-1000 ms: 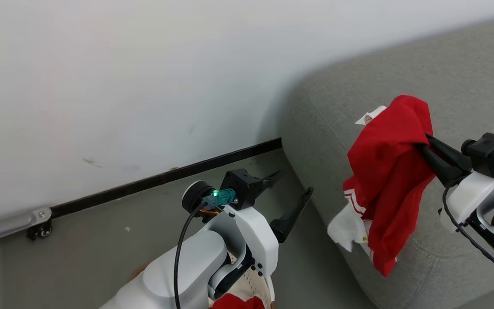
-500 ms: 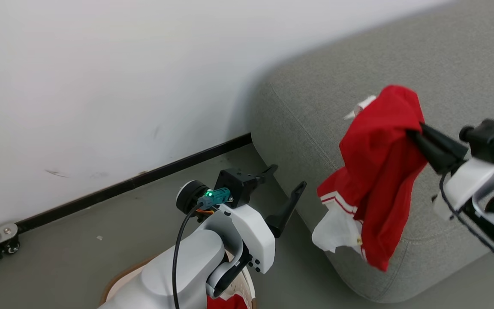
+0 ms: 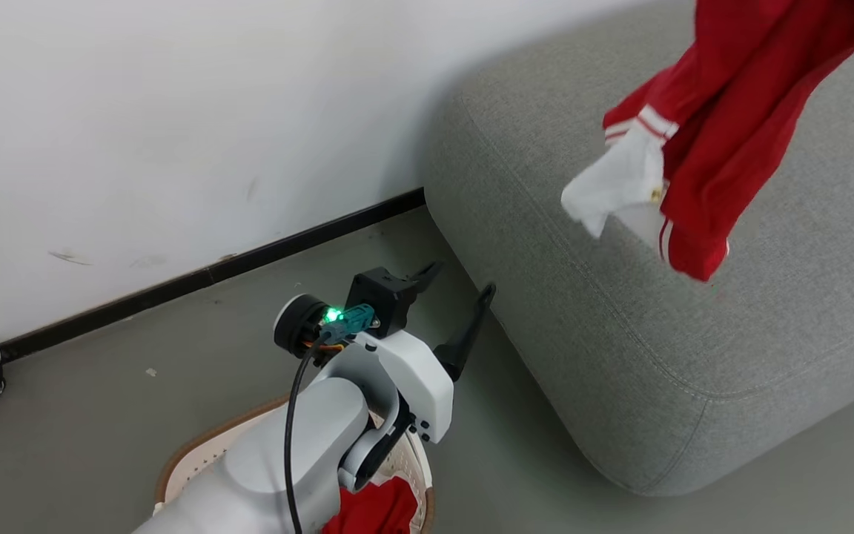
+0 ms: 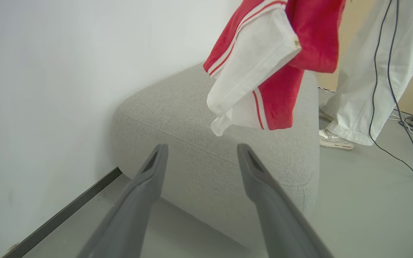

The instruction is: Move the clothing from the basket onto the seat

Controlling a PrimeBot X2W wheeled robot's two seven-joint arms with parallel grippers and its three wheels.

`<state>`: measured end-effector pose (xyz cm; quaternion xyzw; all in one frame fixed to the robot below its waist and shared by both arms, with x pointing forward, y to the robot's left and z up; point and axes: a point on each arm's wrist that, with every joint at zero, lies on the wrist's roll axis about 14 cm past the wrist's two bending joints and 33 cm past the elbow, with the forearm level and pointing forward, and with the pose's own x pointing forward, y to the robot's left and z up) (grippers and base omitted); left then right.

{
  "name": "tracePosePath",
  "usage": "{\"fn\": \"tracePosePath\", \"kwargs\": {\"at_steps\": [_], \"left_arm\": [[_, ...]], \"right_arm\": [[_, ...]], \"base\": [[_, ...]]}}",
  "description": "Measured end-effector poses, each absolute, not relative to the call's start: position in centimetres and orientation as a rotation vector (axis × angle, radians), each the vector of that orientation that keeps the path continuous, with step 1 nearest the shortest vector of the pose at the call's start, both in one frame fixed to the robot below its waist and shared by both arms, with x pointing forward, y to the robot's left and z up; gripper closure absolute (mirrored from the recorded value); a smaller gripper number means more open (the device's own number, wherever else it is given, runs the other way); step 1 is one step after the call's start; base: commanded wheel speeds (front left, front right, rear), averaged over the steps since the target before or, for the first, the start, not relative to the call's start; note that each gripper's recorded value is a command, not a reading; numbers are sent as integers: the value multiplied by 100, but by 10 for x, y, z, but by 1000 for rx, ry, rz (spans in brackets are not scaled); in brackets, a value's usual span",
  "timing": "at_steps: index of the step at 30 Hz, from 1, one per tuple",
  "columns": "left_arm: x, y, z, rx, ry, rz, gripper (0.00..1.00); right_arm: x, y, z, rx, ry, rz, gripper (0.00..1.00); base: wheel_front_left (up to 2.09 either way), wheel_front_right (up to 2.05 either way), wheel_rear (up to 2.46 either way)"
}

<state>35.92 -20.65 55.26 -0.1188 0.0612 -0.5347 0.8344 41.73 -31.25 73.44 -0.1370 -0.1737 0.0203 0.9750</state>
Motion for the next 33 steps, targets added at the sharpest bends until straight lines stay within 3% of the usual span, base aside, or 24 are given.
{"fn": "tracePosePath", "kwargs": {"at_steps": [13,25,33], "left_arm": [[394,-198,551,-274,93,-1088,0],[416,-186,529,-288,122,-1053,0],[430,-182,520,-293,131,-1041,0]], "right_arm": [[442,-401,793,-296,-362,-199,100],[479,-422,744,-294,-232,-243,100],[490,-441,743,-320,-243,-290,100]], "base": [[0,0,0],[0,0,0],[0,0,0]]}}
